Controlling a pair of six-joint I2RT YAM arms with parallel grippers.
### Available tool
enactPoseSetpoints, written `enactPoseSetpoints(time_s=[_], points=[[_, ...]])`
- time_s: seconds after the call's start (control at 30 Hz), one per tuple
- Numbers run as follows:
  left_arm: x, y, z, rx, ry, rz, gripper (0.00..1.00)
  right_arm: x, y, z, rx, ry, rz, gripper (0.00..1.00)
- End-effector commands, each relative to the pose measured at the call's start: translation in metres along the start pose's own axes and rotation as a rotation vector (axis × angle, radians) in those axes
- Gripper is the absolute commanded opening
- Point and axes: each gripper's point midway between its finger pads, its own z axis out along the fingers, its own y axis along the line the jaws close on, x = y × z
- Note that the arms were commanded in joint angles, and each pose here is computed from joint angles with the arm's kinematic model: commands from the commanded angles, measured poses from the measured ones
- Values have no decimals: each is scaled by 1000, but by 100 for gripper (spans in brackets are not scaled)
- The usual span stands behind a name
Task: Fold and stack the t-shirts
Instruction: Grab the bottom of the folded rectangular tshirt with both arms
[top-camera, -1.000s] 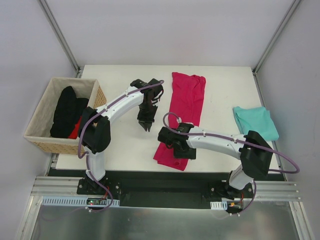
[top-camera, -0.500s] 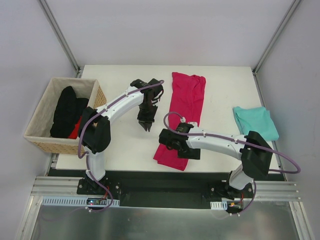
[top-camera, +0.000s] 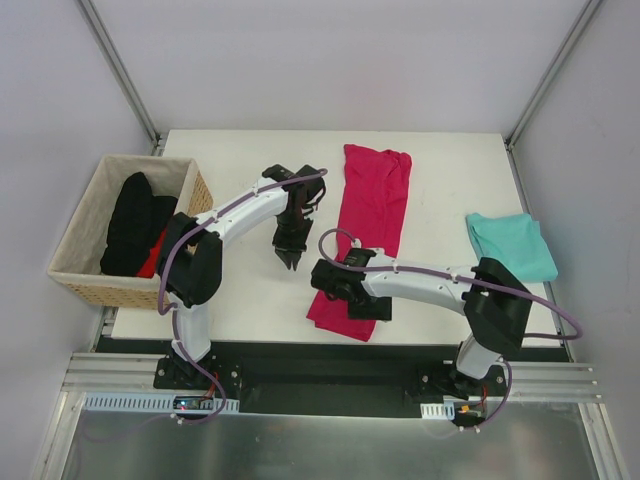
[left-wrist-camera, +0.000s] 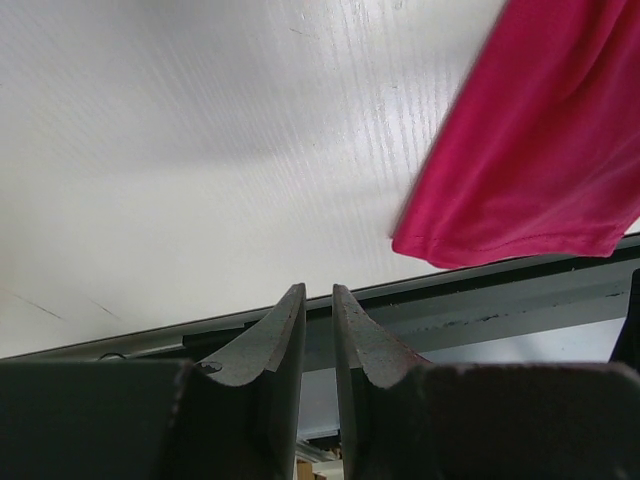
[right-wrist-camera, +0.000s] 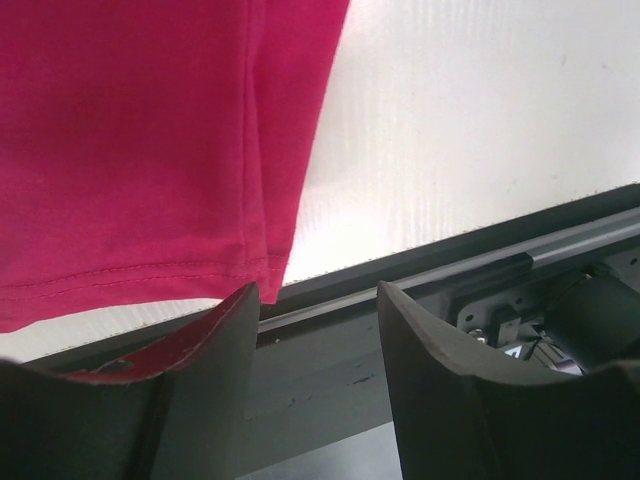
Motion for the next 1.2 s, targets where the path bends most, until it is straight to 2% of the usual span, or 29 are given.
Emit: enactPoseSetpoints(time_s=[0.0,1.0,1.17], points=[[5,4,-8,-20,-19,19,17,4,12,2,-24,19,-23,54],[9,7,3,-38,33,11,17,43,33,39,-106,122,66,52],[14,13,7,-62,48,9,16,48,41,45,-113,144,70,37]])
